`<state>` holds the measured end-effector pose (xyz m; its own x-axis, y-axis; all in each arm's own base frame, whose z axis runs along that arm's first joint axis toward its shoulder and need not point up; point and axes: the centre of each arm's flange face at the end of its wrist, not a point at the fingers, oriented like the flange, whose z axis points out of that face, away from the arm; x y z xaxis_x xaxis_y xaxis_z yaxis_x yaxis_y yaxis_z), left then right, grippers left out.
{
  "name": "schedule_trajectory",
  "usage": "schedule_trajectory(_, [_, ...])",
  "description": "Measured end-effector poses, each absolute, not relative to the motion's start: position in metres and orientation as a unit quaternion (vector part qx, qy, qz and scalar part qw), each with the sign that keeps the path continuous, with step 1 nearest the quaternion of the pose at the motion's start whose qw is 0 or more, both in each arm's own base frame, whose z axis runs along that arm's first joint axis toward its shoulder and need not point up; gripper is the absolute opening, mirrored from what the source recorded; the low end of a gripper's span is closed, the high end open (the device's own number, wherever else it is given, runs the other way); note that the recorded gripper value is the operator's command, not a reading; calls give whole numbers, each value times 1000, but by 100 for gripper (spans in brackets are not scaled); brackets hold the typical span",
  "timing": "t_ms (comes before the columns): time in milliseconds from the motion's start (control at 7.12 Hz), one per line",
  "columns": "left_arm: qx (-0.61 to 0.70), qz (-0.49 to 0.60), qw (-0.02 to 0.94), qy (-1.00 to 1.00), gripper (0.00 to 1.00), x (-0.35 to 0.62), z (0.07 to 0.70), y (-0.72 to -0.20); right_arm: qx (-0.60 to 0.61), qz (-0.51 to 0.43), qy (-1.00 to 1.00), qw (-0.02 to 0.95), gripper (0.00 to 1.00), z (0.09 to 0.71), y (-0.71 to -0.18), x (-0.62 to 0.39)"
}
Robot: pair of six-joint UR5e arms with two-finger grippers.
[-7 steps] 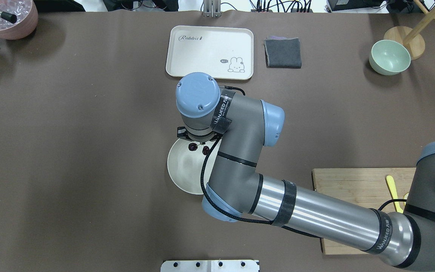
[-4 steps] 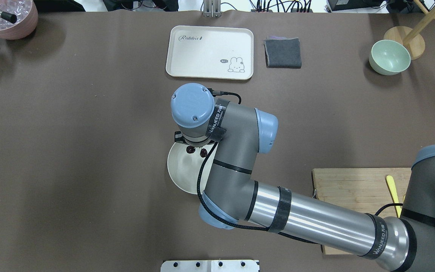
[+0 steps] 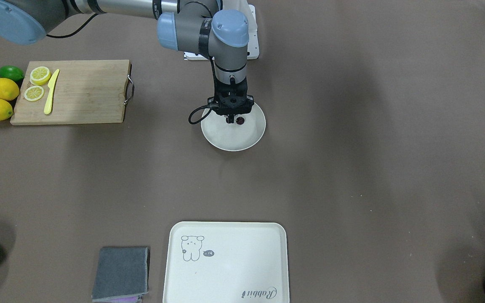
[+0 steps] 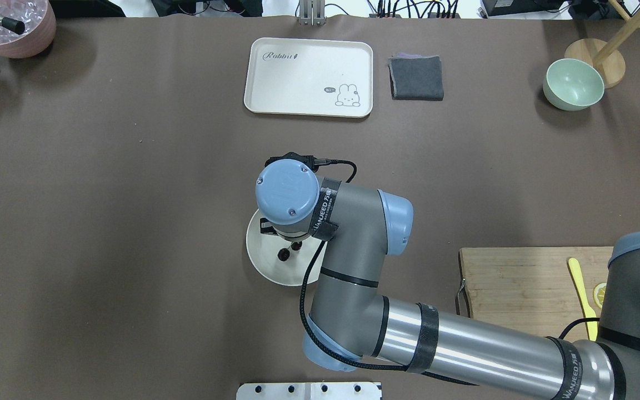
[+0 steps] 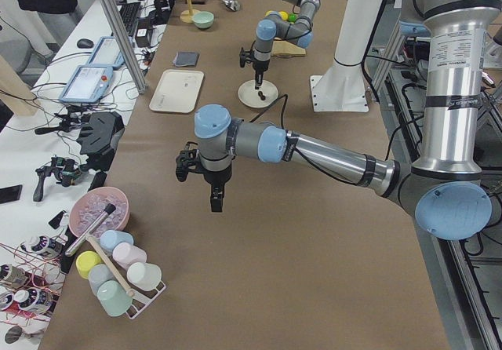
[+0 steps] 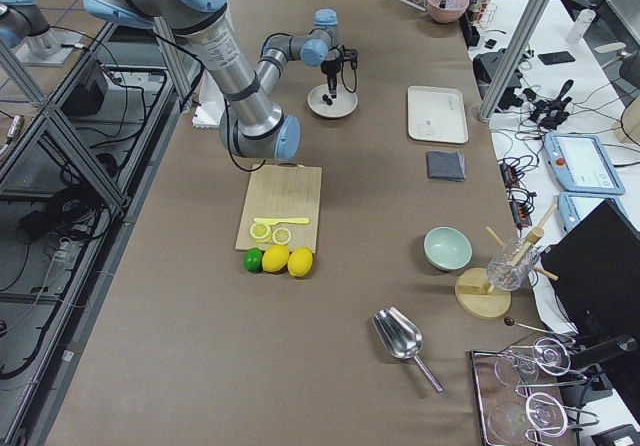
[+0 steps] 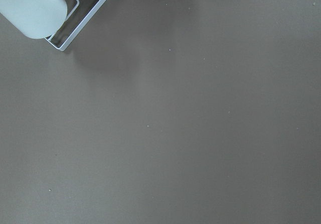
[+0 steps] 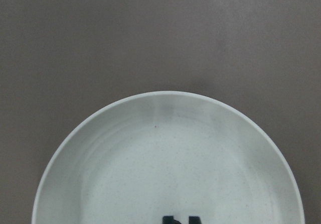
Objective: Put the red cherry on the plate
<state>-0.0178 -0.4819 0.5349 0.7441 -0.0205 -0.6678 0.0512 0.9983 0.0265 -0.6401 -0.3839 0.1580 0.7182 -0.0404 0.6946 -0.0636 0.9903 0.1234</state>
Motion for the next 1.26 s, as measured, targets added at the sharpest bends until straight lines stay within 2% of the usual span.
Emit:
schedule_trajectory(421, [24, -23, 934, 357, 97, -26, 537, -480, 75, 5, -384, 920, 100, 140, -366, -605])
schedule_trajectory(702, [24, -18, 934, 356, 97, -29, 542, -480, 74, -7, -382, 921, 100, 117, -354, -517])
schedule_trajectory(982, [28, 5, 935, 354, 97, -39, 559, -488, 82, -35, -363, 928, 100, 166, -382, -424])
schedule_trajectory(1263, [40, 15, 931, 361, 98, -41, 551, -509, 55, -42, -348, 935, 100, 251, -461, -307])
